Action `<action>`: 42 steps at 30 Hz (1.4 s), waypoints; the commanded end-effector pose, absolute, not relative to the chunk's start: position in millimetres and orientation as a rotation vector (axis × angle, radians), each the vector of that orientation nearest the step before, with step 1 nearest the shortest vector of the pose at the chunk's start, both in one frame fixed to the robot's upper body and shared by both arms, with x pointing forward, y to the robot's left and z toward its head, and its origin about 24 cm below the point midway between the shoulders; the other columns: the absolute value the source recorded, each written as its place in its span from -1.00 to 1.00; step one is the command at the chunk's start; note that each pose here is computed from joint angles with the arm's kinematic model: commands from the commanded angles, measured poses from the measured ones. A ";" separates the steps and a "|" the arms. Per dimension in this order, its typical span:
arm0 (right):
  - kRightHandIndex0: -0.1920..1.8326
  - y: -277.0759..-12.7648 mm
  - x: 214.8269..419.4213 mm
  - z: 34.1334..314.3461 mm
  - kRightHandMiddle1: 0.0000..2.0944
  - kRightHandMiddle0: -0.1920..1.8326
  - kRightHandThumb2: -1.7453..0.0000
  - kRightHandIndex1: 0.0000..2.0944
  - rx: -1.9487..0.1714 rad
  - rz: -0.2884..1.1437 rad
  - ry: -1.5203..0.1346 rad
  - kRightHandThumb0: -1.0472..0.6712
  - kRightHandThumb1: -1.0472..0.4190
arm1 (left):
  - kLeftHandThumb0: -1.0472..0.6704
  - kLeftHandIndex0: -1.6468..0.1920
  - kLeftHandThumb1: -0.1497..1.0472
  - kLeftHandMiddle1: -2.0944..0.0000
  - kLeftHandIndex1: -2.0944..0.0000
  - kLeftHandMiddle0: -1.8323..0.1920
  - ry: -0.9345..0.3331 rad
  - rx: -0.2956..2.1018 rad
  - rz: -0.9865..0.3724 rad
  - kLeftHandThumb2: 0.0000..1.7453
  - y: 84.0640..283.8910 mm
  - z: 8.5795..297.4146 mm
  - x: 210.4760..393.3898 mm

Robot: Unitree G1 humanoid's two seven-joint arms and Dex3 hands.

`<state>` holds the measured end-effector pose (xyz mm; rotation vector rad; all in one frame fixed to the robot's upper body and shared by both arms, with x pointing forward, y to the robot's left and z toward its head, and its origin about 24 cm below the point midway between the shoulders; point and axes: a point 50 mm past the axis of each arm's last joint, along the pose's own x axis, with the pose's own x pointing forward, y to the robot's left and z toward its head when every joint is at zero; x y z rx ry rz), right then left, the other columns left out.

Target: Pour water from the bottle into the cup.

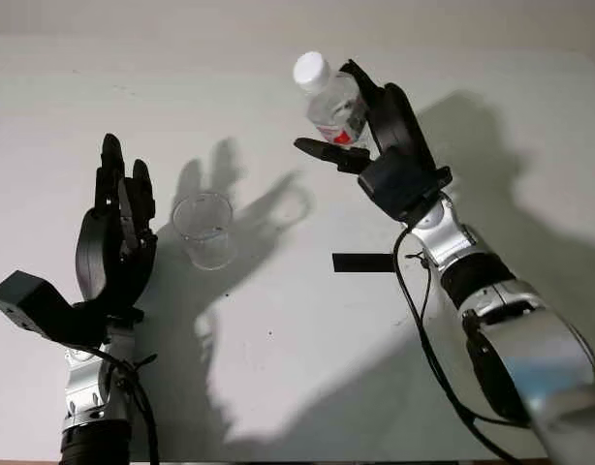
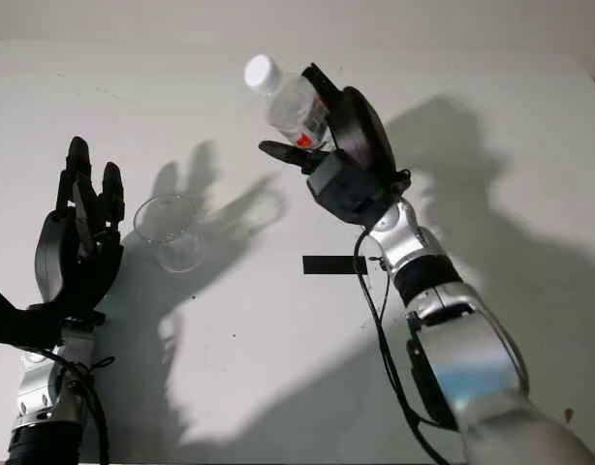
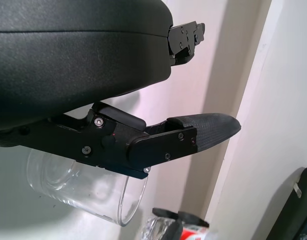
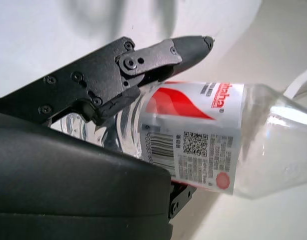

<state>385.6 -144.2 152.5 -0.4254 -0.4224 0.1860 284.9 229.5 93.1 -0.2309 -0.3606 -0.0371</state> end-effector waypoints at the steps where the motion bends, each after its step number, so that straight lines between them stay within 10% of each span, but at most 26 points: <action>1: 0.25 -152.9 374.5 146.0 1.00 0.03 0.59 1.00 -0.383 0.228 -0.398 -0.17 -1.00 | -0.61 1.00 1.00 1.00 1.00 1.00 -0.328 -0.234 -0.031 -0.26 232.0 83.6 280.1; 13: 0.08 -173.1 332.6 121.6 1.00 -0.17 0.63 1.00 -0.226 0.327 -0.200 -0.25 -1.00 | -0.63 1.00 1.00 1.00 1.00 1.00 -0.312 -0.219 -0.049 -0.24 234.0 81.8 281.3; 42: 0.12 -158.1 316.3 80.4 1.00 -0.26 0.54 1.00 -0.064 0.305 -0.017 -0.28 -1.00 | -0.62 1.00 1.00 1.00 1.00 1.00 -0.327 -0.237 -0.064 -0.23 238.5 87.6 277.1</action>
